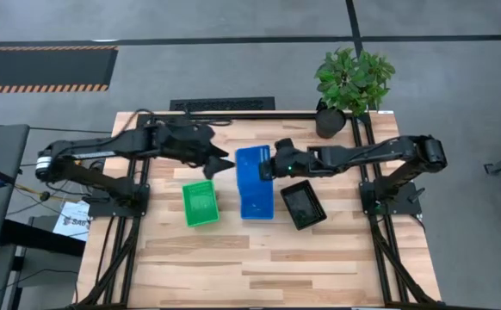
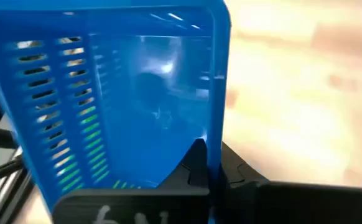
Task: Stack baskets by color
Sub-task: Stack the left blue bin on top of the blue bin
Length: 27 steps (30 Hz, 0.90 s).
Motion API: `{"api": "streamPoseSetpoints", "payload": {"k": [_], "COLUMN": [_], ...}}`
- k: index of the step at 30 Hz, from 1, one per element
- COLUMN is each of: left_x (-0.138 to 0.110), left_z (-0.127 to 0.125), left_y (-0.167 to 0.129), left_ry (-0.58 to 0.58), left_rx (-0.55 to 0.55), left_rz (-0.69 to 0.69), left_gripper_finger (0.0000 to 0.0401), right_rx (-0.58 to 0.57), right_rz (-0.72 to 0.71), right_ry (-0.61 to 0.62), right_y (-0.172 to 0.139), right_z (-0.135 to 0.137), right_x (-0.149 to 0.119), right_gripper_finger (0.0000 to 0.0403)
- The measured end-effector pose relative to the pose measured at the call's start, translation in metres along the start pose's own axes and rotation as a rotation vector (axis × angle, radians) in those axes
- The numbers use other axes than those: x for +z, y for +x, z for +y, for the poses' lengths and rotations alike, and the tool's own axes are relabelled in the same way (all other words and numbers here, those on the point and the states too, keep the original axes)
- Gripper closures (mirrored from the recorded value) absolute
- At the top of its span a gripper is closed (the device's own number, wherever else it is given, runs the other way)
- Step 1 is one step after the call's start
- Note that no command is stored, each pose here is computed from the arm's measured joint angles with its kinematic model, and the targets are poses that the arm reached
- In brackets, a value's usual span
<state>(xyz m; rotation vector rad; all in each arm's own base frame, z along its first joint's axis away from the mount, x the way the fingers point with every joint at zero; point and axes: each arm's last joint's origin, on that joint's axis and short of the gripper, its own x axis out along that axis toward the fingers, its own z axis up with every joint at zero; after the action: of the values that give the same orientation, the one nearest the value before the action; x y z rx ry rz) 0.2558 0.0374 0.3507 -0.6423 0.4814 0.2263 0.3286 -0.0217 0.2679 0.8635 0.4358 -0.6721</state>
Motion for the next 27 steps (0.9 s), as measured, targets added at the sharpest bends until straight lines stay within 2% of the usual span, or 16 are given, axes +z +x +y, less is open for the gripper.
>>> {"api": "streamPoseSetpoints", "payload": {"k": [5,11,18,24,27], "left_x": [0.000,-0.002,-0.007,-0.009,-0.009], "left_z": [-0.010,-0.012,-0.007,-0.005,-0.006], "left_y": [-0.044,-0.078,-0.086,-0.083,-0.081], "left_ry": [-0.018,-0.016,-0.016,-0.015,-0.021], "left_rx": [-0.074,-0.028,0.070,0.085,0.087], "left_rz": [-0.078,-0.206,-0.216,-0.182,-0.177], "left_gripper_finger": [0.0122,0.0123,0.0123,0.0123,0.0123], "right_rx": [-0.021,-0.044,-0.154,-0.112,-0.130], "right_rz": [0.092,0.144,0.179,0.197,0.222], "right_ry": [0.113,0.219,0.231,0.263,0.260], "right_y": [-0.010,-0.018,-0.009,0.005,0.009], "right_z": [0.007,0.016,0.009,0.014,0.012], "right_x": [-0.027,-0.059,-0.080,-0.086,-0.091], "right_gripper_finger": [0.0399,0.0398,0.0398,0.0397,0.0397]}}
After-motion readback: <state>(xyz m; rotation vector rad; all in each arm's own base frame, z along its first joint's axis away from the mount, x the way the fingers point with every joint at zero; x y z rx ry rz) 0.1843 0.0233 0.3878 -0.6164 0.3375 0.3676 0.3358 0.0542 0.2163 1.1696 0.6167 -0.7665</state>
